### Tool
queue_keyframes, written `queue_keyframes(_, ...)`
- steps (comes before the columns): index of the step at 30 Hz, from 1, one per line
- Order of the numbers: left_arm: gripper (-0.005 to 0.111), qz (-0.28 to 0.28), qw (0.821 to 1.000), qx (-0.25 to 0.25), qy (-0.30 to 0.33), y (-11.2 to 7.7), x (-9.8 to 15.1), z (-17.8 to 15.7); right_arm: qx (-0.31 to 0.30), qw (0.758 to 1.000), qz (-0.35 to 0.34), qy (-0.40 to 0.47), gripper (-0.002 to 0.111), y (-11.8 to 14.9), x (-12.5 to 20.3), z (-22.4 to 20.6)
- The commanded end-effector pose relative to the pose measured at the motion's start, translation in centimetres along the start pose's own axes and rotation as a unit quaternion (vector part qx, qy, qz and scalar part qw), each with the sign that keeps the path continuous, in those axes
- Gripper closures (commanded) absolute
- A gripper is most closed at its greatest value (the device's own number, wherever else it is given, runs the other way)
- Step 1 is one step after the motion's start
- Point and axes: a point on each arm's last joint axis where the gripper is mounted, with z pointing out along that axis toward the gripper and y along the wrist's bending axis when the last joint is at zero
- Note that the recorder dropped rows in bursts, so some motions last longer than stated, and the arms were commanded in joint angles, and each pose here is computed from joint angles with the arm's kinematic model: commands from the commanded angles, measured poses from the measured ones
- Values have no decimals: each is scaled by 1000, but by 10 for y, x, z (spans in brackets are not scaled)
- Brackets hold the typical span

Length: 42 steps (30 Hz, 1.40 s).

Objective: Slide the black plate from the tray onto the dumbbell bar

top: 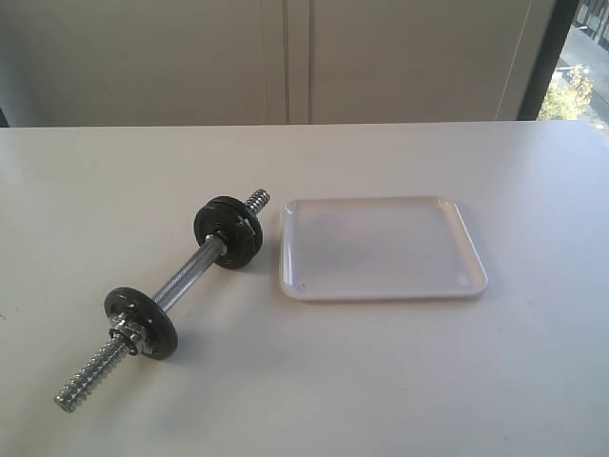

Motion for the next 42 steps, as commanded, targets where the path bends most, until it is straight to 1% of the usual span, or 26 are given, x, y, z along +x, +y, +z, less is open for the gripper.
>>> queue_keyframes(1, 107, -11, 1000, 1, -2, 0, 1, 0, 0, 1000, -3, -5, 108, 0, 0, 0)
queue_keyframes(20, 107, -12, 1000, -3, -2, 0, 1, 0, 0, 1000, -3, -5, 108, 0, 0, 0)
queue_keyframes(24, 107, -37, 999, -2, 3, 0, 2, 0, 0, 1000, -3, -5, 108, 0, 0, 0)
queue_keyframes(33, 107, -40, 999, -2, 0, 0, 1, 0, 0, 1000, -3, -5, 108, 0, 0, 0)
queue_keyframes(37, 107, -87, 996, -2, 2, 0, 1, 0, 0, 1000, -3, -5, 108, 0, 0, 0)
queue_keyframes(38, 107, -88, 996, -3, 2, 0, 1, 0, 0, 1000, -3, -5, 108, 0, 0, 0)
queue_keyframes(42, 107, -63, 998, -14, 3, 2, 2, 0, 0, 1000, -3, -5, 108, 0, 0, 0)
